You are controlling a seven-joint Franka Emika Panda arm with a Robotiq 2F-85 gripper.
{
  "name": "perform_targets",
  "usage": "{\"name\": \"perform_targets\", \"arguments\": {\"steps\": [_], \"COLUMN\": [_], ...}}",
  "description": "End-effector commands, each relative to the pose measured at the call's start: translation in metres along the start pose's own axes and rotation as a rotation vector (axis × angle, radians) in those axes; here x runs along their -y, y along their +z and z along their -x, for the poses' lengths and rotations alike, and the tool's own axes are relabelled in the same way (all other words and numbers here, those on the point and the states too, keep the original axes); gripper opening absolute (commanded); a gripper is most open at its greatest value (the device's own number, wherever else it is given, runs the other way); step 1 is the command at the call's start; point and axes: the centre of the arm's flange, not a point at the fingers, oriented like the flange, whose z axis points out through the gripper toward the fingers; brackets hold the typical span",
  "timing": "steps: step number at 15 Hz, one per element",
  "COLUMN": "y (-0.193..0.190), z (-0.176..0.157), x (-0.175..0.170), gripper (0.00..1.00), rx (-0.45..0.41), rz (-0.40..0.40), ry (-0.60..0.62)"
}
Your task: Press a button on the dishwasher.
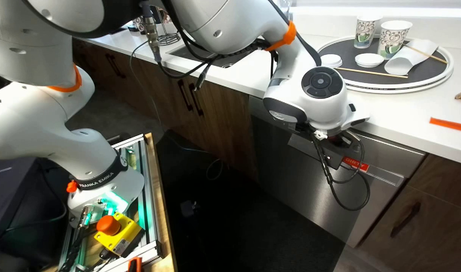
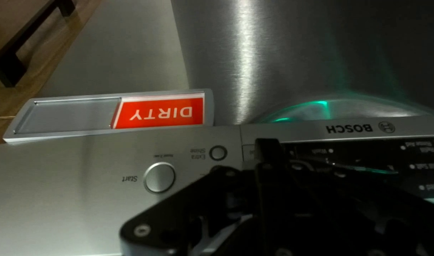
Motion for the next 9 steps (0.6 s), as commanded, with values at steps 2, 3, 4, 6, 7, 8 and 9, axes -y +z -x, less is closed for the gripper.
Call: {"name": "perform_targets", "arguments": {"steps": [2,3,4,6,7,8,9], "y": [0.0130,0.0142,0.0149,0.0154,0.0156,0.0160,0.0156], "z": [-0.0013,-0.0022,-0.0020,-0.0018,-0.0017,-0.0016,-0.0015], "x": [-0.0025,-0.0031,-0.0034,-0.0041,-0.0041,-0.0043,-0.0036], "gripper": [0.00,0.00,0.00,0.00,0.00,0.00,0.00], "rx": [-0.040,-0.046,-0.051,-0.064,-0.073,-0.081,-0.090], "rz": [0.000,0.002,0.003,0.000,0.000,-0.002,-0.006], "ry": [0.010,0.014,0.016,0.026,0.035,0.040,0.047]}}
